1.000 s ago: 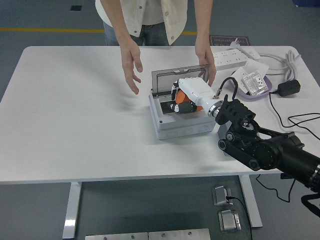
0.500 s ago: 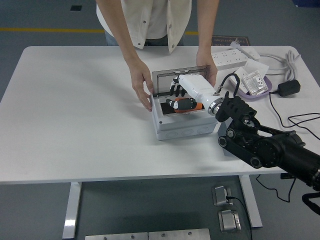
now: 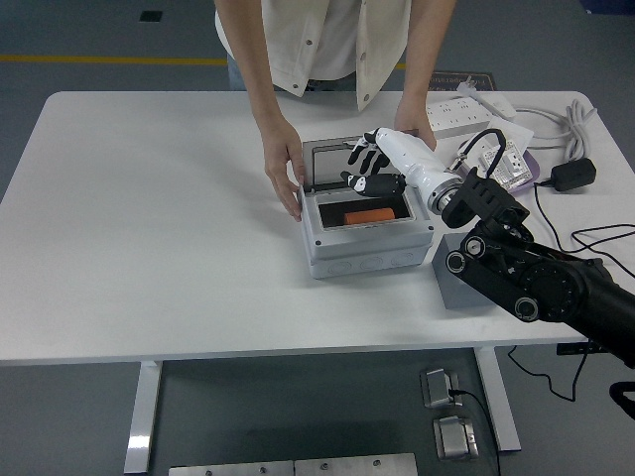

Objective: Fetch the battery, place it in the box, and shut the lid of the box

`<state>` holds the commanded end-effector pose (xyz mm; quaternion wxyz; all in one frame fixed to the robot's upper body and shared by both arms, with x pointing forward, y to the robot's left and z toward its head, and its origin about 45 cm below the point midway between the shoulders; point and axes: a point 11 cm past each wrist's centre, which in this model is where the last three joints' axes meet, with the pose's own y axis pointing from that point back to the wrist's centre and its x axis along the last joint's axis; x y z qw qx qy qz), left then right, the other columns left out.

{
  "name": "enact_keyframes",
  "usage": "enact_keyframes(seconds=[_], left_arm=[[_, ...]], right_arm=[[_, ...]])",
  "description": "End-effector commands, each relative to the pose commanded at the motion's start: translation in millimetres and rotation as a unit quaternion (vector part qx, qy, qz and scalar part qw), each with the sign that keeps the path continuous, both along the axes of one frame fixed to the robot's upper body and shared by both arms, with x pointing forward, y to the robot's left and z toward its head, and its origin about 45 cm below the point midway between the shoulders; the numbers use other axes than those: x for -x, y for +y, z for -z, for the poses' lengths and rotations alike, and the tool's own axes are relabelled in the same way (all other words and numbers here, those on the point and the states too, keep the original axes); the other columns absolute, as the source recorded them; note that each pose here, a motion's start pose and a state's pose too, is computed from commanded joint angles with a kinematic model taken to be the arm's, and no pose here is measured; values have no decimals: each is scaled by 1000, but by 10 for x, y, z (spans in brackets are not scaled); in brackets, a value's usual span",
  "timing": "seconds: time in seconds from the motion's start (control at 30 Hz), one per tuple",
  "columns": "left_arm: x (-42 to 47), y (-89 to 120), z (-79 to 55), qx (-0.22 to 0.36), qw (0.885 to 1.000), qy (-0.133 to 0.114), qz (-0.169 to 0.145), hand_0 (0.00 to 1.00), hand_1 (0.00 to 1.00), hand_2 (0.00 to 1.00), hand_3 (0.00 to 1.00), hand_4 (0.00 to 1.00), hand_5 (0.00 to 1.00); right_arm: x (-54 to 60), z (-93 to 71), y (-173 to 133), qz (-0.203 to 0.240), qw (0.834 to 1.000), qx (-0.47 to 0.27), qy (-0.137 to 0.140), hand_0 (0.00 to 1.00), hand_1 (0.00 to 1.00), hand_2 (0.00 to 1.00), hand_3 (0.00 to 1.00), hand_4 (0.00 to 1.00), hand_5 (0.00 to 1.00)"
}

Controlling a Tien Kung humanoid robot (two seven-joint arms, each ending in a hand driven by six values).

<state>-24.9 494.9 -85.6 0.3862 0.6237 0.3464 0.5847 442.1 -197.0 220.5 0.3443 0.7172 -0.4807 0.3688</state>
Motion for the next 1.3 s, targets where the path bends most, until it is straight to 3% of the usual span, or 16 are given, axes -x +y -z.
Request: enact_keyframes(seconds=[0.13, 0.17, 0.33, 0.37, 0.63, 0.93, 0.97, 1.13, 1.17, 1.3], left_arm=[[20, -5, 3, 0, 1000, 1, -1, 447, 599, 542, 529, 372, 2], [24, -6, 3, 0, 1000, 2, -1, 447, 597, 545, 532, 363, 2], [48, -10, 5, 1, 1000, 3, -3, 447, 597, 545, 532, 363, 2], [54, -11, 6, 1, 1000, 4, -3, 445, 595, 543, 532, 350, 2], [45, 2, 0, 0, 1000, 5, -3, 445, 594, 545, 532, 346, 2], [-10, 13, -5, -1, 1000, 2, -2, 444, 593, 545, 533, 340, 2], [-14, 14, -5, -2, 1000, 1, -2, 444, 593, 545, 532, 338, 2], [-39, 23, -10, -3, 1000, 0, -2, 444, 593, 545, 532, 338, 2], [-44, 23, -10, -3, 1000, -1, -2, 443, 593, 544, 531, 326, 2], [-65, 22, -10, -3, 1000, -2, -2, 443, 593, 544, 531, 326, 2]], right_arm=[[-13, -100, -43, 7, 1000, 7, 6, 211, 317, 382, 451, 690, 331], [-16, -129, -55, 8, 1000, 9, 9, 32, 188, 234, 250, 490, 251], [-64, -326, -100, 13, 1000, 14, 10, 32, 188, 234, 250, 490, 251], [-83, -390, -104, 13, 1000, 14, 6, 20, 174, 223, 231, 419, 241], [-254, -790, -68, 18, 999, 0, -34, 25, 177, 229, 231, 449, 206], [-378, -738, -23, 20, 999, 14, -40, 30, 179, 230, 237, 495, 221], [-384, -722, -22, 21, 999, 17, -38, 83, 228, 283, 306, 655, 265], [-405, -616, -32, 27, 999, 26, -23, 83, 228, 283, 306, 655, 265], [-406, -602, -35, 28, 999, 26, -21, 701, 653, 685, 709, 852, 765], [-407, -521, -44, 31, 999, 25, -12, 701, 653, 685, 709, 852, 765]])
